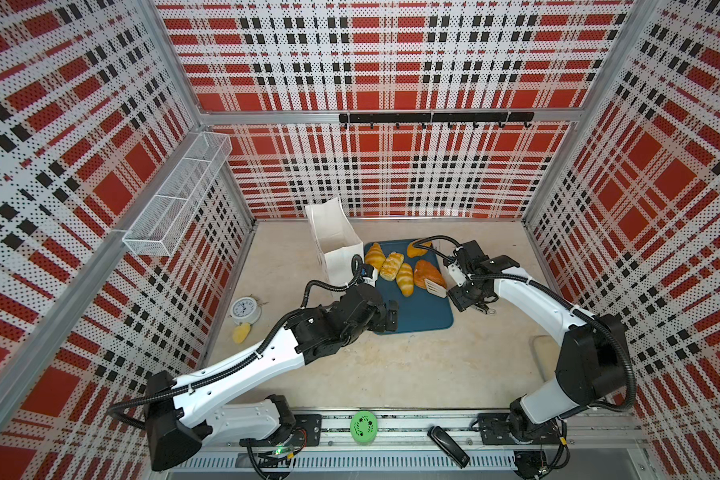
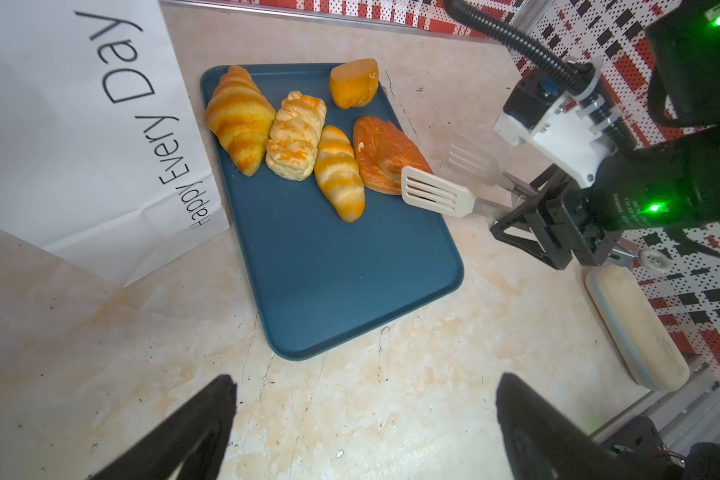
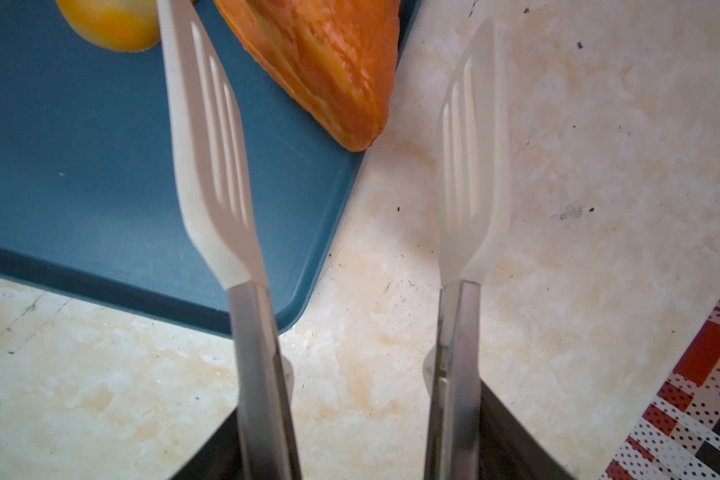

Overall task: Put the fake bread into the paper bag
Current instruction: 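Lower the open tongs around the triangular orange pastry with the right gripper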

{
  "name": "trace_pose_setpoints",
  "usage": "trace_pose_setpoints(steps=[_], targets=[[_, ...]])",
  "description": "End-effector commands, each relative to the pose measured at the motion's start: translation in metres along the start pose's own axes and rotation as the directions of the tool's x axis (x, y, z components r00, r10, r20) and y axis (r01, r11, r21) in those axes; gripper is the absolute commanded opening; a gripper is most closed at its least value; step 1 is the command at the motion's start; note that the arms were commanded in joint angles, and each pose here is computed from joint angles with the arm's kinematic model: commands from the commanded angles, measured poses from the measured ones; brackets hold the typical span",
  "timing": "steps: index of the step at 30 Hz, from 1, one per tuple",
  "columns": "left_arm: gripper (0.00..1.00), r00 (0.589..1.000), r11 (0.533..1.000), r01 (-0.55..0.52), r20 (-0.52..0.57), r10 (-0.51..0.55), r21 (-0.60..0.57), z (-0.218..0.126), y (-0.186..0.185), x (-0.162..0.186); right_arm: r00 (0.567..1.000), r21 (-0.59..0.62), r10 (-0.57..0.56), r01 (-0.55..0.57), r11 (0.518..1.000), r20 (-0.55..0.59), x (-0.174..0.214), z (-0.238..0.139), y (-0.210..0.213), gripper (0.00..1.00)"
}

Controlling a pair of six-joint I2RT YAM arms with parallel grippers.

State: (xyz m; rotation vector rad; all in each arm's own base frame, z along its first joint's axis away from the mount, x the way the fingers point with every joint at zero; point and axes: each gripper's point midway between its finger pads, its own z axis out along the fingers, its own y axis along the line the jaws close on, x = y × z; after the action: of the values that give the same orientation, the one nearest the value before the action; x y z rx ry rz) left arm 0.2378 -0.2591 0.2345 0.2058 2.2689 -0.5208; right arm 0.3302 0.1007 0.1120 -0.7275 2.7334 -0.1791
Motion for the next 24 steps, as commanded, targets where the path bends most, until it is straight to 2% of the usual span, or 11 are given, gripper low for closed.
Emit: trace_pose_setpoints(steps=[1, 8, 24], targets=[[0.99, 1.000, 1.000, 0.021, 0.014, -0.022, 0.020, 0.001, -0.005, -0.001, 0.998, -0.003, -0.004, 0.004, 1.000, 0.067, -0.021, -0.007, -0.004, 0.67], [0.99, 1.000, 1.000, 0.018, 0.004, -0.018, 0.020, 0.004, -0.004, 0.003, 0.996, -0.084, -0.004, 0.012, 0.996, 0.089, -0.024, -0.015, 0.013, 0.64], [0.99, 1.000, 1.000, 0.013, 0.010, -0.014, 0.024, 0.005, -0.007, 0.001, 0.996, -0.104, -0.048, 0.056, 0.993, 0.074, -0.010, -0.031, 0.029, 0.59]])
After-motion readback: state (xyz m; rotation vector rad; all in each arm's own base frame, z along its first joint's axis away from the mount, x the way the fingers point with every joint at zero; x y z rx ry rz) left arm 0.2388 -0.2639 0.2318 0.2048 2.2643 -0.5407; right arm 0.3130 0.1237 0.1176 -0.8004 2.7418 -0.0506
